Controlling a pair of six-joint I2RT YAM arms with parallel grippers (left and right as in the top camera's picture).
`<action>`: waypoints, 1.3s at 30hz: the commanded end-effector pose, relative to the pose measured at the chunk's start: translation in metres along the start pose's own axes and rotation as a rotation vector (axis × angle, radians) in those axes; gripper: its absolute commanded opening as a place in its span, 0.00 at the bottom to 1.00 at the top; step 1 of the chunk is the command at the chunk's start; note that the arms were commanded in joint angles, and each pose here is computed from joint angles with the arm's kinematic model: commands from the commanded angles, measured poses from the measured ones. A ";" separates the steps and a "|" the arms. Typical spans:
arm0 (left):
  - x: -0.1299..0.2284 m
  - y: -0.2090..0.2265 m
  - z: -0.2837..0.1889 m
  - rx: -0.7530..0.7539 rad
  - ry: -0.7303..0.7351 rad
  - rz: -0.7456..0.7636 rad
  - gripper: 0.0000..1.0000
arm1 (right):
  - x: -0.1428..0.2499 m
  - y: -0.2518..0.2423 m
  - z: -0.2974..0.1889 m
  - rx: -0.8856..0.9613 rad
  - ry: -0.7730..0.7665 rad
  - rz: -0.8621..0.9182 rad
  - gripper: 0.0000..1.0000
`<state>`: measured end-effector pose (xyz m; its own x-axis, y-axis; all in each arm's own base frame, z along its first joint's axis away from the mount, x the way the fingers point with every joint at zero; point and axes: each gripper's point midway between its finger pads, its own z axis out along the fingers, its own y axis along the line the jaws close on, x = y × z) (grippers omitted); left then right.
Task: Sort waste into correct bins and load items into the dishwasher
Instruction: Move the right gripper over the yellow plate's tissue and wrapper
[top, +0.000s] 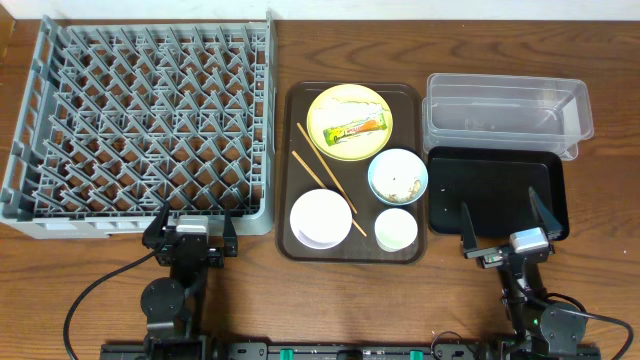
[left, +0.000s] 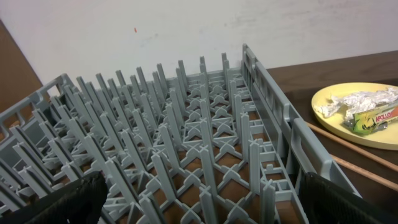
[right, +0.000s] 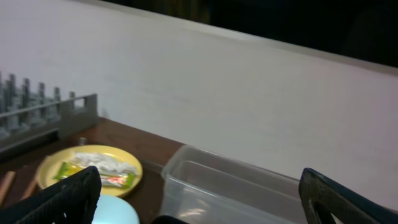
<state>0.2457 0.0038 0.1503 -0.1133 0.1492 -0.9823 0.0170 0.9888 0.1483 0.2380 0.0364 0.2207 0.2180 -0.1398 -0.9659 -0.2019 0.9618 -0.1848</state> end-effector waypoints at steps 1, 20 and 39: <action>0.015 -0.006 0.001 0.026 0.046 0.010 0.99 | -0.015 0.008 0.000 -0.051 -0.029 0.101 0.99; 0.015 -0.006 0.001 0.026 0.046 0.010 0.99 | -0.102 0.012 0.092 -0.326 0.104 0.169 0.99; 0.015 -0.006 0.001 0.026 0.046 0.010 0.99 | -0.072 0.063 0.244 -0.634 0.708 0.475 0.99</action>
<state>0.2457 0.0037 0.1500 -0.1147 0.1526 -0.9816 0.0180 0.9883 0.1515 0.4283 0.1394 0.3307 -0.5556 -0.0220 -0.8312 -0.6012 0.7011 0.3834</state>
